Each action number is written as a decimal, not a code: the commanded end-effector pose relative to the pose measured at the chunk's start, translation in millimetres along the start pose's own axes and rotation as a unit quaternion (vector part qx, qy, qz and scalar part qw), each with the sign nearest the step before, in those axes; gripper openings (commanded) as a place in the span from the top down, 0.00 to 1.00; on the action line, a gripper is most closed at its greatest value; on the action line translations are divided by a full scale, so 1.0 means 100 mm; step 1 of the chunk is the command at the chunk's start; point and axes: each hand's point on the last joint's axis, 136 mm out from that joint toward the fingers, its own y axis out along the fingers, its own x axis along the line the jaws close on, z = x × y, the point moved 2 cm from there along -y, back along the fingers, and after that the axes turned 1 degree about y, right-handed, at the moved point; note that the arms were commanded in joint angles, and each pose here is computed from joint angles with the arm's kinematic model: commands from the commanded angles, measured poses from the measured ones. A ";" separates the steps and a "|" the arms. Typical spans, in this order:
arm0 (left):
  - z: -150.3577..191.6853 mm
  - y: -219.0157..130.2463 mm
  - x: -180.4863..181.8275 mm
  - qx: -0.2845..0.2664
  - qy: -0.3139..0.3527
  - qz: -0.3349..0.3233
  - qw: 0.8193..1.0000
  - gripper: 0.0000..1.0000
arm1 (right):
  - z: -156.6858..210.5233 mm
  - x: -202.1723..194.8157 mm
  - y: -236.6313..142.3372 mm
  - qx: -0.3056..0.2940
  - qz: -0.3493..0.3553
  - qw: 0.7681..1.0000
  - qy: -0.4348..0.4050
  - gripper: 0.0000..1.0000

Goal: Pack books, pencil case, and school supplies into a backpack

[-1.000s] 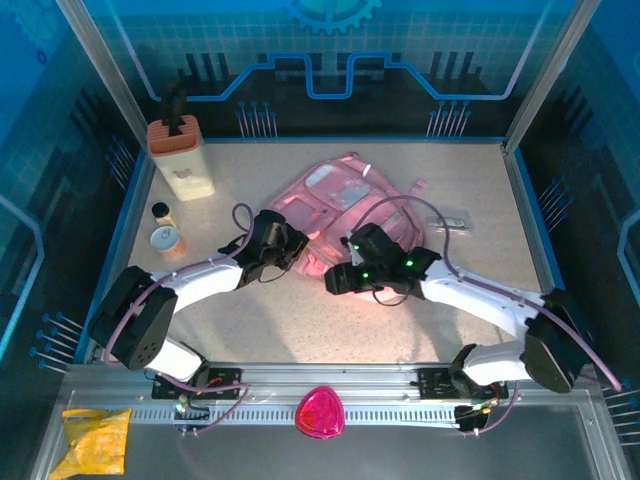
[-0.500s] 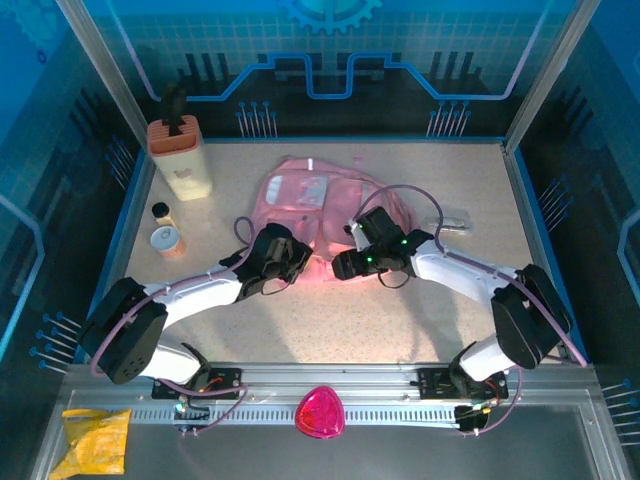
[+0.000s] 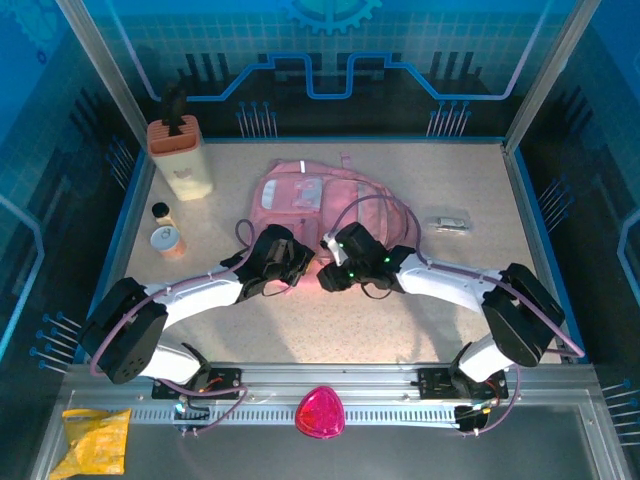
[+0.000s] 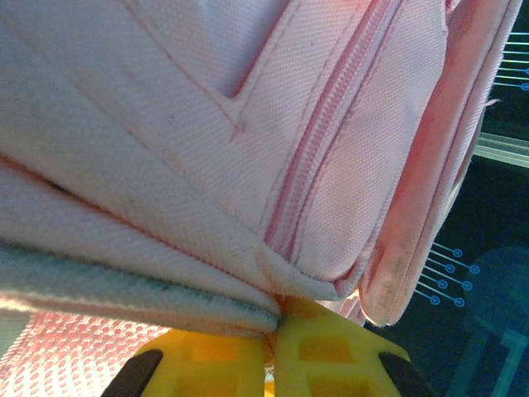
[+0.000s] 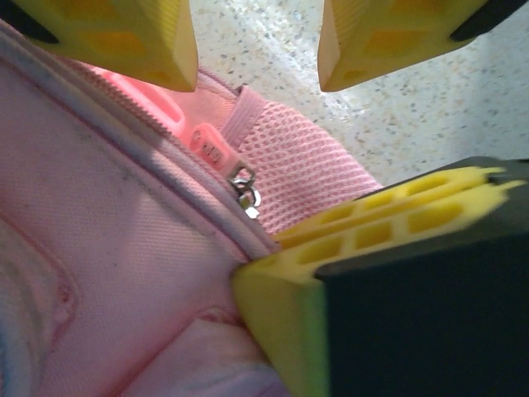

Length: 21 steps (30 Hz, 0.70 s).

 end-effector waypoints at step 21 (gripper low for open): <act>0.27 -0.05 -0.28 0.061 0.010 0.039 0.997 1.00 | -0.59 0.24 0.13 -0.148 0.074 0.982 -0.088 0.60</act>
